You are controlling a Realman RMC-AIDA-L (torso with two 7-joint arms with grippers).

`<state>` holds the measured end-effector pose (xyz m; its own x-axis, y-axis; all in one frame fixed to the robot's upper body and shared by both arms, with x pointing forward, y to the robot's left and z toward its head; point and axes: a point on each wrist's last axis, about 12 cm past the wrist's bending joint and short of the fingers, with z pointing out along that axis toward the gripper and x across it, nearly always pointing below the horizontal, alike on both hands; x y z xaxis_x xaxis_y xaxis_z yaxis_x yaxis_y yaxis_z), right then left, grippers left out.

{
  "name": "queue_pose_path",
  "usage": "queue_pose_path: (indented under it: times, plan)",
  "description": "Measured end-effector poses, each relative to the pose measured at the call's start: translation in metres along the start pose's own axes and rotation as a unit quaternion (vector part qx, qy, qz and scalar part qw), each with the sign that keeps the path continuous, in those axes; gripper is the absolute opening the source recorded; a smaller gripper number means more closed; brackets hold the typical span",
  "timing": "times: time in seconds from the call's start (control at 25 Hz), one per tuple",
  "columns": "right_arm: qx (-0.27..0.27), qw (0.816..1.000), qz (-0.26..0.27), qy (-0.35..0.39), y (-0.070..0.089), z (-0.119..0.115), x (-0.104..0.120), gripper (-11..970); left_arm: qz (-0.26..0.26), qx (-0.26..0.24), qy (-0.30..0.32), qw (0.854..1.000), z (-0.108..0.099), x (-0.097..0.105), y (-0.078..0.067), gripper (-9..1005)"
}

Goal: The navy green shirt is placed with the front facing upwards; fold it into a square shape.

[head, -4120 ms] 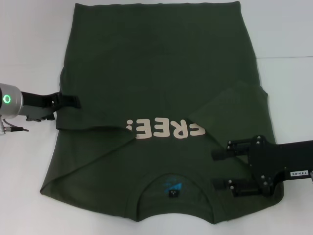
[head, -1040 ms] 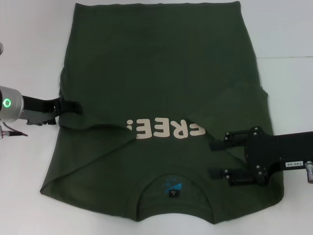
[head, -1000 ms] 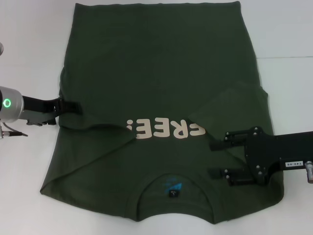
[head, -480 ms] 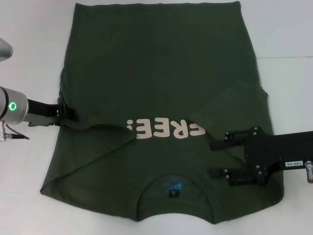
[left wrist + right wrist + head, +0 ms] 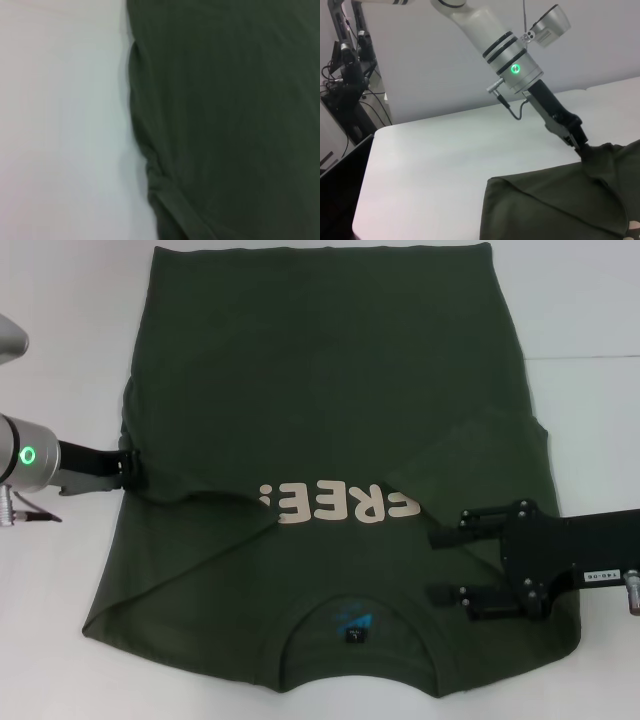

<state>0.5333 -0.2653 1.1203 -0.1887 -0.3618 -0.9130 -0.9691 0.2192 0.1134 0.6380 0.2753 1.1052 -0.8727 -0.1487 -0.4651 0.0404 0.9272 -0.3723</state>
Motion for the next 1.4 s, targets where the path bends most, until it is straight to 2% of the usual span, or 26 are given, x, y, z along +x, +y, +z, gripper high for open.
queue_pose_path:
  times: [0.28,0.52,0.72,0.88,1.0,1.12,1.2,1.24,1.28,1.32,1.4]
  plan:
    - [0.000,1.000,0.003,0.000,0.001,-0.001,0.002,672,-0.016,0.046,-0.049,0.998,-0.003,-0.016,-0.015,110]
    - [0.000,1.000,0.007,-0.002,0.002,-0.001,0.005,673,-0.041,0.053,-0.073,0.995,0.011,-0.017,-0.024,89]
    - [0.002,1.000,0.008,-0.004,0.002,-0.002,0.006,674,-0.067,0.063,-0.076,0.993,0.012,-0.014,-0.021,230]
    - [0.011,1.000,0.010,-0.012,0.001,-0.005,0.005,674,-0.089,0.079,-0.084,0.989,0.009,-0.012,-0.016,395]
    - [0.020,1.000,0.014,-0.019,0.000,-0.008,0.004,675,-0.078,0.095,-0.098,0.988,0.002,-0.012,-0.012,497]
    - [0.022,0.999,0.015,-0.021,-0.001,-0.011,0.003,699,-0.030,0.136,-0.109,0.984,-0.011,-0.009,-0.011,555]
    - [0.019,1.000,0.011,-0.017,0.000,-0.011,0.001,747,0.042,0.180,-0.106,0.977,-0.024,-0.003,-0.014,594]
    - [0.015,1.000,0.007,-0.013,0.001,-0.012,0.000,772,0.109,0.212,-0.093,0.967,-0.035,0.006,-0.016,614]
    - [0.010,1.000,0.002,-0.011,0.002,-0.012,-0.001,796,0.109,0.212,-0.093,0.967,-0.035,0.006,-0.016,633]
    - [0.004,1.000,-0.003,-0.008,0.004,-0.013,-0.001,820,0.141,0.227,-0.086,0.960,-0.040,0.010,-0.017,652]
    - [-0.005,1.000,-0.014,-0.004,0.008,-0.016,-0.004,870,0.217,0.273,-0.071,0.935,-0.054,0.022,-0.018,691]
